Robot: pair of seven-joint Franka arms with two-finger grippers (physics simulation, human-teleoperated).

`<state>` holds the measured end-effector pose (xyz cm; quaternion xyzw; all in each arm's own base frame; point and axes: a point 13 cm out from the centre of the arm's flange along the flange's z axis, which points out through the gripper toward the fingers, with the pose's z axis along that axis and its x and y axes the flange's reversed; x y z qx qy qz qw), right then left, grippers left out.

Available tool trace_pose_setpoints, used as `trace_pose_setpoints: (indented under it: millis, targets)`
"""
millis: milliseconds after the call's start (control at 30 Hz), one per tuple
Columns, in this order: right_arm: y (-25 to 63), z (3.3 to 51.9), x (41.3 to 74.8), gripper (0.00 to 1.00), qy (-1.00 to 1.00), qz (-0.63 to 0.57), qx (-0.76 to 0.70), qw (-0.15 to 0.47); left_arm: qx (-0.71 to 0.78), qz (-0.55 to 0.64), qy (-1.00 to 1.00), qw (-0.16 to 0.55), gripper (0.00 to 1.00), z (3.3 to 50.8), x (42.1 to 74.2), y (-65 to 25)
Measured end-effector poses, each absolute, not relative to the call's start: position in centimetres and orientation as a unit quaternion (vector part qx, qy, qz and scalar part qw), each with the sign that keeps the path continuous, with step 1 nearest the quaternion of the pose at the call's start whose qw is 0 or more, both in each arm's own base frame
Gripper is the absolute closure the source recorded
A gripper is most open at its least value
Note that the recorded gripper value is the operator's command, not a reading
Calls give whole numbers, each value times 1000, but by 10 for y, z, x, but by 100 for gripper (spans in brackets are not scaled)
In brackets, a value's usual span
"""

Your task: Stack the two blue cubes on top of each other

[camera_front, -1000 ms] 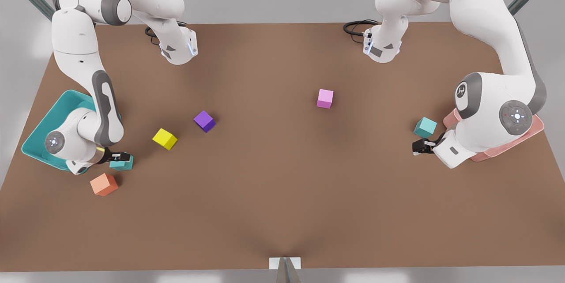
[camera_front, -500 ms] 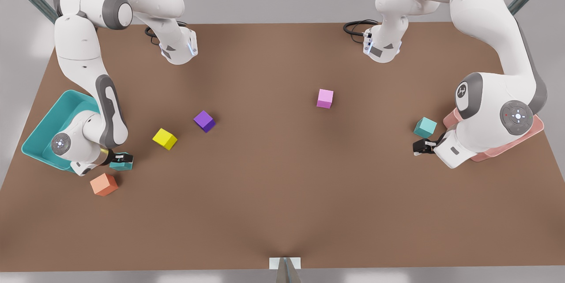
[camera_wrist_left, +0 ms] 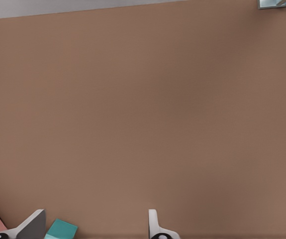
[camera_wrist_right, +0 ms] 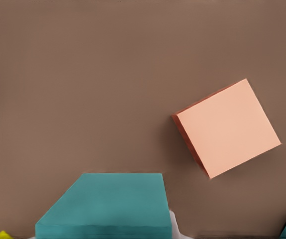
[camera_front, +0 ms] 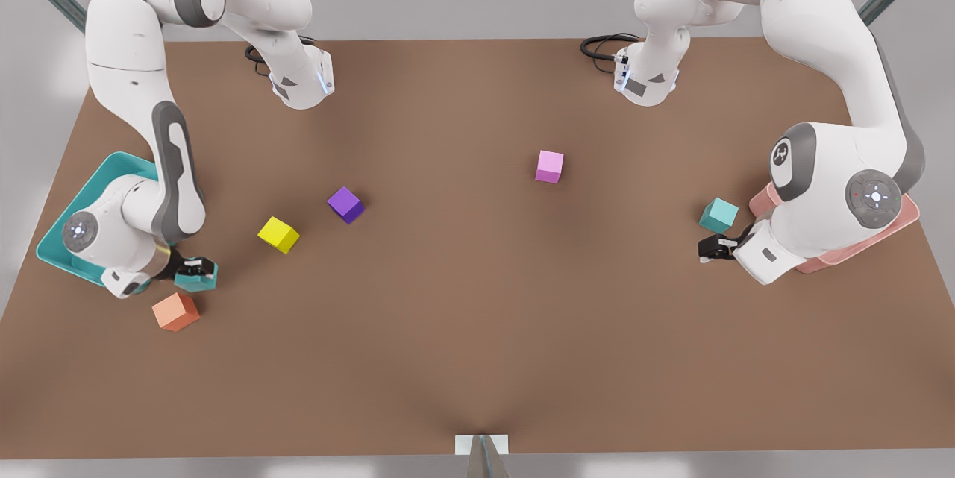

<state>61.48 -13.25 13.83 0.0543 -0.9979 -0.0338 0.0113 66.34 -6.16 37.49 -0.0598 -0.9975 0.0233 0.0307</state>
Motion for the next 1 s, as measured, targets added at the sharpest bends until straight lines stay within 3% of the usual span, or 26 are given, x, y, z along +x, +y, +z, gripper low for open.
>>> trace_pose_setpoints:
  millis: [133,200,300,400,533,633,700,800,933,1000]
  targets:
    - [-85,206,620,56,-994,-48,97,4,-56,21,-997,39,0,366,662,-56]
    - [-26,265,650,56,-987,-45,153,-21,-23,19,-997,66,0,337,645,-10]
    - [109,328,665,56,-964,-44,258,-40,-20,3,-995,93,0,308,563,4]
    - [287,358,647,58,-925,-45,372,-55,-84,-25,-994,70,0,311,490,-44]
    - [453,310,616,62,-891,-46,448,-57,-120,-12,-990,76,0,272,487,-12]
    - [522,245,592,62,-882,-43,467,-55,-94,7,-992,89,0,217,461,57]
    - [549,193,580,62,-881,-40,468,-54,-75,17,-993,94,0,175,426,94]
    - [573,131,590,63,-884,-40,458,-79,-50,24,-995,78,0,137,399,144]
    - [604,81,590,65,-883,-40,452,-120,-24,11,-998,53,0,119,366,211]
    - [614,72,590,65,-882,-43,448,-138,-24,-14,-999,29,0,134,368,239]
